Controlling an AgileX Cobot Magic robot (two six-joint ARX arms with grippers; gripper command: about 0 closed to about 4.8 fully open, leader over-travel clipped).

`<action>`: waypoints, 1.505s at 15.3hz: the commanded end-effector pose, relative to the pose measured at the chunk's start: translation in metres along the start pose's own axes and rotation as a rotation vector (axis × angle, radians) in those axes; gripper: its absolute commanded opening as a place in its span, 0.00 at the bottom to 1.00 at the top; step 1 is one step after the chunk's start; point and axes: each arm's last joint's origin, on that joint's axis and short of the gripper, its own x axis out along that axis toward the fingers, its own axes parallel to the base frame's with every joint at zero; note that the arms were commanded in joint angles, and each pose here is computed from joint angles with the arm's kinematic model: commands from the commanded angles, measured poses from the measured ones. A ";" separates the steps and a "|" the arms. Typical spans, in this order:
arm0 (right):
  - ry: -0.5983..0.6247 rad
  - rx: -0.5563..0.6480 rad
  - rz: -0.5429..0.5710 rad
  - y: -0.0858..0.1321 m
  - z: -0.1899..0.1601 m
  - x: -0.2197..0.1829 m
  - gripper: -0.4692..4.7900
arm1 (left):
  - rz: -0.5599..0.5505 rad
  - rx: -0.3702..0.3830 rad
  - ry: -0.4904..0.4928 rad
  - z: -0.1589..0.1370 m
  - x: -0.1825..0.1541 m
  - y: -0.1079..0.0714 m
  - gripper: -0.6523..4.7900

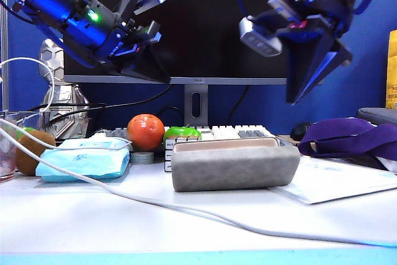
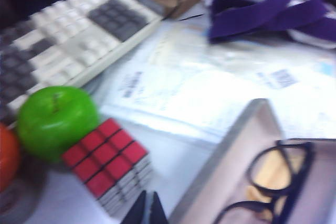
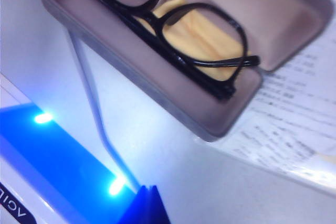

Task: Pick up the glasses, fold the temples of the glasses, place the glasses into the glasses case, and finally close the glasses case.

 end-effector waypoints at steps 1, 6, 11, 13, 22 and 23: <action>-0.097 0.033 -0.031 -0.017 -0.003 -0.018 0.08 | -0.038 0.004 -0.030 0.003 0.000 -0.001 0.11; -0.248 -0.003 0.046 -0.033 -0.016 -0.048 0.08 | -0.035 0.003 -0.036 0.002 0.003 0.000 0.11; -0.221 -0.043 0.224 -0.027 -0.027 0.003 0.08 | -0.040 -0.041 -0.031 -0.010 0.021 0.004 0.11; -0.203 -0.013 0.288 -0.030 -0.039 0.025 0.08 | -0.034 -0.030 -0.059 -0.009 0.024 0.005 0.11; -0.269 0.079 0.216 -0.028 -0.044 0.069 0.08 | -0.091 -0.038 -0.048 0.005 0.069 0.022 0.11; -0.267 0.071 0.212 -0.025 -0.043 0.070 0.08 | -0.094 -0.044 -0.040 0.003 0.071 0.022 0.11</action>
